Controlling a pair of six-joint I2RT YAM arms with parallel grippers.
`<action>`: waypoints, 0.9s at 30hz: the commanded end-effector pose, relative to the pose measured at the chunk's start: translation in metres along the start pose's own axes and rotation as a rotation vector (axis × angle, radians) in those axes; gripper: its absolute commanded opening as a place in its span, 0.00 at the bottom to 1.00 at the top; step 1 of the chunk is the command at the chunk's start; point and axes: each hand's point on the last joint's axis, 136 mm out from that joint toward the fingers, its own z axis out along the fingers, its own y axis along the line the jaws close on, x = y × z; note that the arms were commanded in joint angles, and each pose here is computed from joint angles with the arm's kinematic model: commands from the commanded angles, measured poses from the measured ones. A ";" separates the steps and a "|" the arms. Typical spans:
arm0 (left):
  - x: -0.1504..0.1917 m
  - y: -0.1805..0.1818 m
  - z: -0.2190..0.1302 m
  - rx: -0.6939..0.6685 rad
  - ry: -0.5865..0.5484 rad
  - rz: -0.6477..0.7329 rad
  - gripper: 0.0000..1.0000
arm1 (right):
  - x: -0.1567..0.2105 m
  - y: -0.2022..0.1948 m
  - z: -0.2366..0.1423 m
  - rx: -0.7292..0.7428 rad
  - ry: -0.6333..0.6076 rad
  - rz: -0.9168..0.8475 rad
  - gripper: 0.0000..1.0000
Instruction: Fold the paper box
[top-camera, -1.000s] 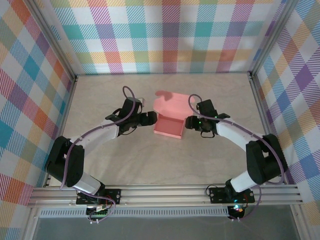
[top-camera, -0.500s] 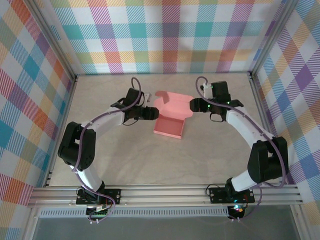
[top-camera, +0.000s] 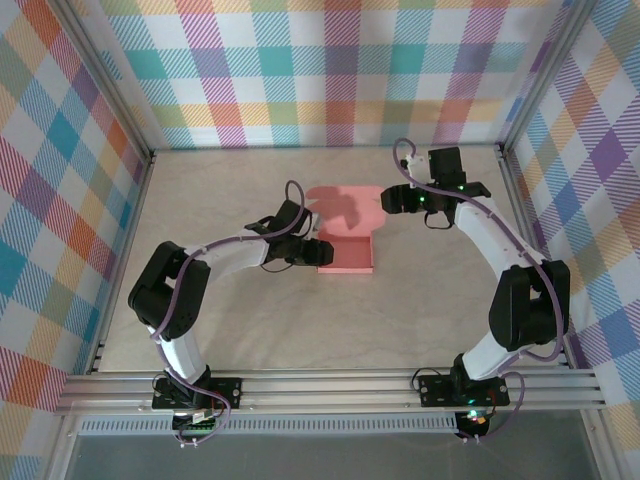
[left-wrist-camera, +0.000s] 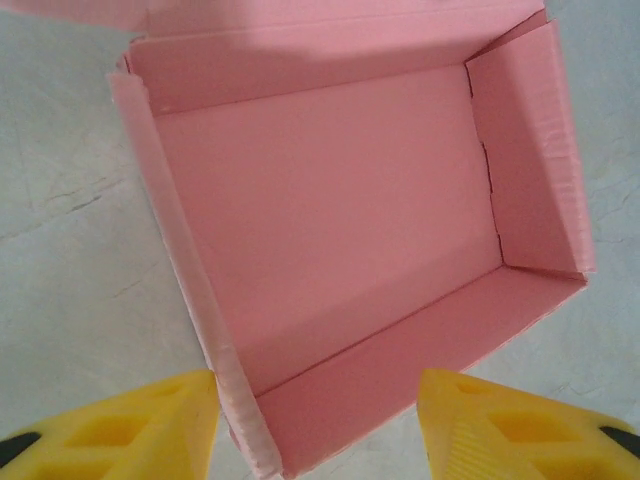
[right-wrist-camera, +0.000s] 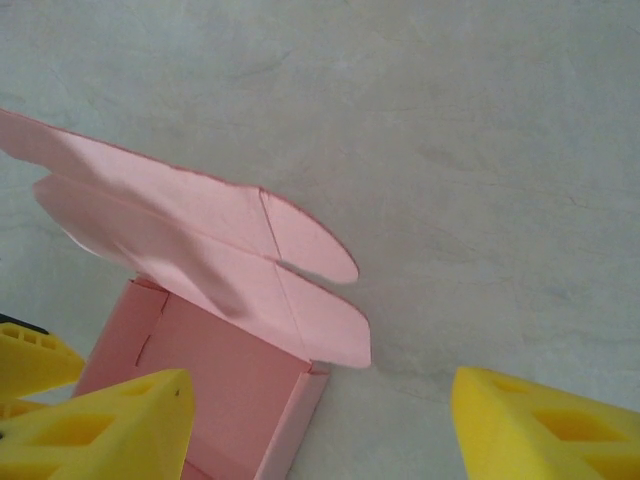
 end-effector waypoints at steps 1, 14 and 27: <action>-0.001 -0.002 -0.003 0.001 -0.024 -0.017 0.54 | -0.003 0.002 -0.002 -0.022 0.010 -0.041 0.68; -0.040 0.022 -0.072 -0.156 -0.231 0.114 0.66 | -0.016 0.016 0.003 -0.353 -0.002 -0.461 0.70; -0.040 0.064 -0.120 -0.256 -0.327 0.043 0.67 | -0.006 0.024 0.029 -0.660 0.168 -0.567 0.63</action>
